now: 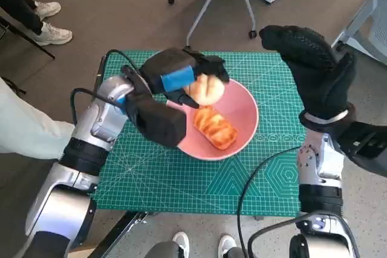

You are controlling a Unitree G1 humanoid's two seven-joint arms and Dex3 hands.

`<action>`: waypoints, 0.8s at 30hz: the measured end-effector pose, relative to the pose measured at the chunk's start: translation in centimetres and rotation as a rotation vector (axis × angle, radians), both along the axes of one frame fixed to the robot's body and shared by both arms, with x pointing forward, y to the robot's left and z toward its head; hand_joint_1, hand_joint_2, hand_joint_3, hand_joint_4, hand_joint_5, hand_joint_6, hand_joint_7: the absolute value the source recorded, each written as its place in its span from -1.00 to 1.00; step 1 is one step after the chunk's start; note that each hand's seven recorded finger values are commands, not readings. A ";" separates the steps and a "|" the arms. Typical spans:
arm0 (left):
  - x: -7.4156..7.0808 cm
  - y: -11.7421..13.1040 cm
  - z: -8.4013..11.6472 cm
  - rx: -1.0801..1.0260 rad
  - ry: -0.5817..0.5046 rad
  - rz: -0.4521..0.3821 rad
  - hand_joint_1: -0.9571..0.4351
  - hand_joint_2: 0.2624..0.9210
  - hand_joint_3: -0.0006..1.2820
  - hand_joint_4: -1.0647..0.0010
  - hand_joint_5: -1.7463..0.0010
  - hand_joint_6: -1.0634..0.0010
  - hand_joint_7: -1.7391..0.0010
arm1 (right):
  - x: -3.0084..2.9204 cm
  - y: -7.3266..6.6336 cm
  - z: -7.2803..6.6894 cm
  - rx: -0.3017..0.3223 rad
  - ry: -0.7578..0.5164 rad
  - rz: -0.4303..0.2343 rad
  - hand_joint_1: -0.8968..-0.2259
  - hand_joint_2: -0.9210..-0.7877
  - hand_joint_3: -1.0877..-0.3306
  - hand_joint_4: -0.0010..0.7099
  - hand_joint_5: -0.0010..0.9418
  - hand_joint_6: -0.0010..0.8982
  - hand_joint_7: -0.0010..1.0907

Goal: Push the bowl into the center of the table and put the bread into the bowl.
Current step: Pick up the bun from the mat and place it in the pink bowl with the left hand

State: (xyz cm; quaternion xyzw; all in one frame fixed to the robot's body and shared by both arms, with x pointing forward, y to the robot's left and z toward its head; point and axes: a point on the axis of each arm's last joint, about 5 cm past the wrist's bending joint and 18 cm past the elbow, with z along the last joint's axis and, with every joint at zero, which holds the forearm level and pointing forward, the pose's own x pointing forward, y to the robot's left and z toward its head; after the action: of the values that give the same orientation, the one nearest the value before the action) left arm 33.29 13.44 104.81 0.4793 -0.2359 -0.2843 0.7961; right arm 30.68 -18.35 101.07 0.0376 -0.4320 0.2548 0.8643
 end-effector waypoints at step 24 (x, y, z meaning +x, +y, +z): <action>-2.3 2.8 0.5 -0.595 0.098 -0.069 -0.68 1.00 0.21 0.73 1.00 0.59 0.99 | 0.01 0.1 0.0 -0.009 0.007 -0.016 -0.23 -1.00 -0.04 -0.56 -1.00 -1.00 -0.18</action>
State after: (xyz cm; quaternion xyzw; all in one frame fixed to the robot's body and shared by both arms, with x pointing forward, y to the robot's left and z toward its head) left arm 31.00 16.24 105.29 0.2023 -0.2865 -0.2526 0.9018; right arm 30.69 -18.29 101.11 0.0310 -0.4282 0.2499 0.8679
